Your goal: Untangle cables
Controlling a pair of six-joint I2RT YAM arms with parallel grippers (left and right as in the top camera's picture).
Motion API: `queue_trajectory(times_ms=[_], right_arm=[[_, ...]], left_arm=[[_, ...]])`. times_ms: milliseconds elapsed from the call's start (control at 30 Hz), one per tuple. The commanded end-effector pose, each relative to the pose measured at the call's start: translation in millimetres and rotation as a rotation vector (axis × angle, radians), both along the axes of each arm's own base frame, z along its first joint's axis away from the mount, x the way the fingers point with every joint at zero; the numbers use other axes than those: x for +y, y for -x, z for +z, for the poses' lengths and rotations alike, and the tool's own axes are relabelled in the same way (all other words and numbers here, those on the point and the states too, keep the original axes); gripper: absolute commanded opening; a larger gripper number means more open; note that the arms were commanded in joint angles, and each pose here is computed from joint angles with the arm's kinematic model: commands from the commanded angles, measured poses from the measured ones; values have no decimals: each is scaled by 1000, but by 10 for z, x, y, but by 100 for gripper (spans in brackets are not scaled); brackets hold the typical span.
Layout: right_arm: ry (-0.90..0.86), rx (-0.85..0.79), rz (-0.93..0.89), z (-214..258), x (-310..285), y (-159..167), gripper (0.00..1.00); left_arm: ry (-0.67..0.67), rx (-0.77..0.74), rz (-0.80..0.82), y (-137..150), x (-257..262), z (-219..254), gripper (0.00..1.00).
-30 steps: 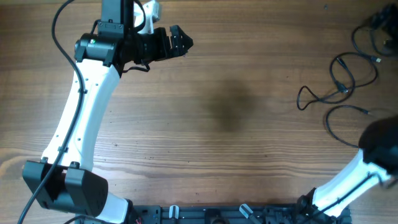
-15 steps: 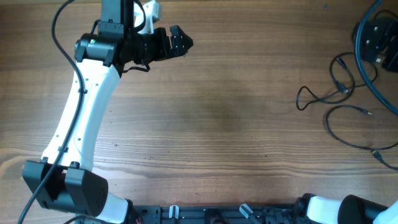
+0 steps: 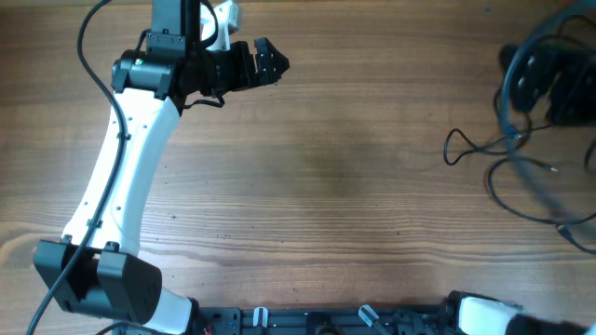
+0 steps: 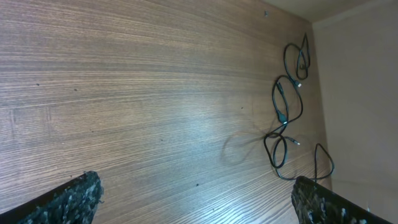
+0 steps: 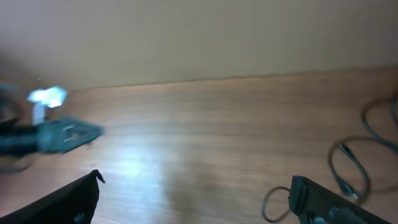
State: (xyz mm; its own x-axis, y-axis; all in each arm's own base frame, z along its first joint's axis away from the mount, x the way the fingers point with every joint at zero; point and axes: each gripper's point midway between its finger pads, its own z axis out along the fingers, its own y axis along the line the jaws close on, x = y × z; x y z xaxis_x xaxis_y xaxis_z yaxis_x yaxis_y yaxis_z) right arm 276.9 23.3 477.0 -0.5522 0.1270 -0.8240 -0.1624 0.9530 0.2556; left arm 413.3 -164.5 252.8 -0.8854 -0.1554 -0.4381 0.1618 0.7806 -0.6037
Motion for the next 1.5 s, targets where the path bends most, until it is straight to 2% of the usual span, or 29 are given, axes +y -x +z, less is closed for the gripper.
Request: queue_trajectory(times_ms=[0, 100, 200, 367, 667, 833, 1000, 1233, 1367, 1467], right_arm=[[14, -95, 24, 193, 144, 476, 100], [11, -78, 26, 23, 182, 720, 100], [28, -105, 24, -128, 177, 761, 100], [42, -295, 106, -330, 337, 667, 100], [45, -617, 206, -1082, 570, 513, 100], [57, -836, 202, -1364, 573, 545, 100], [68, -977, 197, -1682, 568, 649, 100], [71, -1009, 195, -2087, 564, 683, 100], [66, -925, 195, -2262, 562, 611, 99], [56, -767, 201, -2615, 567, 518, 100]], left_arm=[[0, 1, 7, 2, -2, 10, 100], [0, 1, 7, 2, -2, 10, 100], [0, 1, 7, 2, -2, 10, 100], [0, 1, 7, 2, -2, 10, 100], [0, 1, 7, 2, -2, 10, 100], [0, 1, 7, 2, -2, 10, 100], [0, 1, 7, 2, -2, 10, 100], [0, 1, 7, 2, -2, 10, 100], [0, 1, 7, 2, -2, 10, 100], [0, 1, 7, 2, -2, 10, 100]])
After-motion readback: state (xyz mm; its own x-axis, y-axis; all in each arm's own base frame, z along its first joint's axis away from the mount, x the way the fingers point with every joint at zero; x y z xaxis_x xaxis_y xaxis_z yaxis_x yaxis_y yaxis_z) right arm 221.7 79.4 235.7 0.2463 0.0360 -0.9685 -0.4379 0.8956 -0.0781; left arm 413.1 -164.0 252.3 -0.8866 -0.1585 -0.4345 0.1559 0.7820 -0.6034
